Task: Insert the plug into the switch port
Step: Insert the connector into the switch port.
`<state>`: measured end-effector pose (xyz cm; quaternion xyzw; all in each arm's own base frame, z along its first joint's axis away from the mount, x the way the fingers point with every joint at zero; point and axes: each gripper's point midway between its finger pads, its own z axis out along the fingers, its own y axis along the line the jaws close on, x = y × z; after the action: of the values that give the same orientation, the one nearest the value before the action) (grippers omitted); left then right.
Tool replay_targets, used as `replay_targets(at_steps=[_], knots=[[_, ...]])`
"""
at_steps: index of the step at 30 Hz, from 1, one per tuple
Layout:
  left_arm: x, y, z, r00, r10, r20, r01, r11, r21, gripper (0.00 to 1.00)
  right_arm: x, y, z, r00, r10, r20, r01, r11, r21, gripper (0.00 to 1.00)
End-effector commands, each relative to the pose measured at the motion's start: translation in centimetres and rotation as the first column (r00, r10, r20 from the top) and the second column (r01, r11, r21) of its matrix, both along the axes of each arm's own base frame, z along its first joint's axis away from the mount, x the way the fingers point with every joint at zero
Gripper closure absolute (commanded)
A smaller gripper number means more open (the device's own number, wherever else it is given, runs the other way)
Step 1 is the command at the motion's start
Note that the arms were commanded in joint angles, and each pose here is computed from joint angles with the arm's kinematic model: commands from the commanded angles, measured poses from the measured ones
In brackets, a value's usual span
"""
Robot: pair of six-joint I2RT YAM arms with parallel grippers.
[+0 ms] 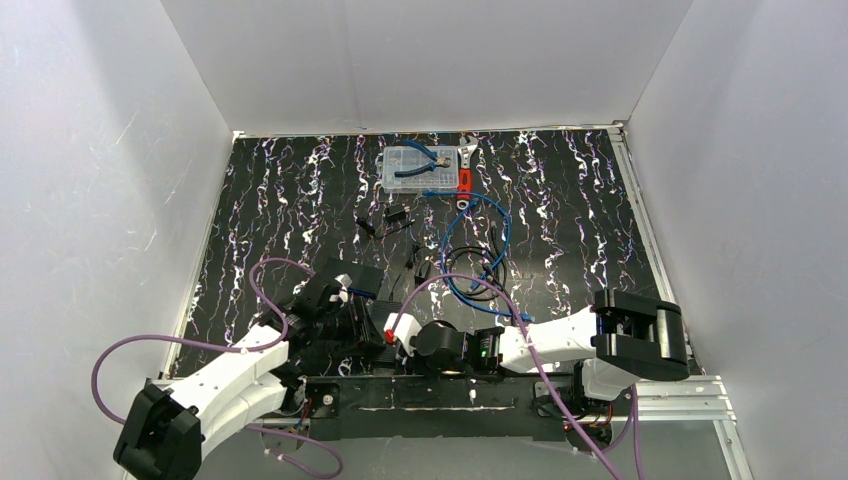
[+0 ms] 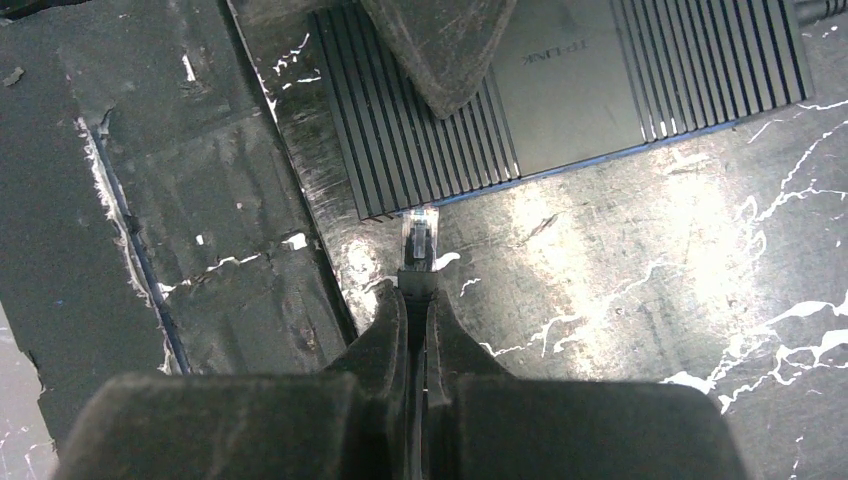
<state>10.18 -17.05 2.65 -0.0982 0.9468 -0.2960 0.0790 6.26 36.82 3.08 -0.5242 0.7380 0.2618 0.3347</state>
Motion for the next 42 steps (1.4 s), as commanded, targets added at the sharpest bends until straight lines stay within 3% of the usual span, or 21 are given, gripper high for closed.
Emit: replay_targets(at_steps=[1,9,19,25,33,42], knots=[[-1.4,-0.7,0.0,0.998,-0.032,-0.053,0.029,0.998,-0.053,0.48,1.3,4.5,6.0,0.998,-0.029,0.058,0.014,0.97,0.244,0.99],[-1.4,-0.8,-0.2,0.998,-0.041,-0.057,0.038,0.998,-0.049,0.49,0.0,4.7,7.0,0.99,0.094,0.107,-0.118,0.962,0.246,0.99],[-1.4,-0.8,-0.3,0.997,-0.038,-0.062,0.035,0.998,-0.046,0.49,-3.3,4.8,5.9,0.956,0.289,0.049,-0.292,0.927,0.236,0.99],[-1.4,-0.9,-0.4,0.997,-0.041,-0.069,0.038,0.998,-0.049,0.49,-2.3,5.3,5.8,0.974,0.223,0.045,-0.227,0.948,0.223,0.99],[-1.6,-0.9,-0.4,0.997,-0.045,-0.067,0.042,0.998,-0.055,0.53,0.7,5.8,6.5,0.997,0.033,0.068,-0.048,0.969,0.244,0.99],[-1.9,-1.3,-0.5,0.996,-0.065,-0.056,0.06,0.995,-0.083,0.57,1.5,6.2,7.6,0.991,0.043,0.13,-0.075,0.966,0.246,0.99]])
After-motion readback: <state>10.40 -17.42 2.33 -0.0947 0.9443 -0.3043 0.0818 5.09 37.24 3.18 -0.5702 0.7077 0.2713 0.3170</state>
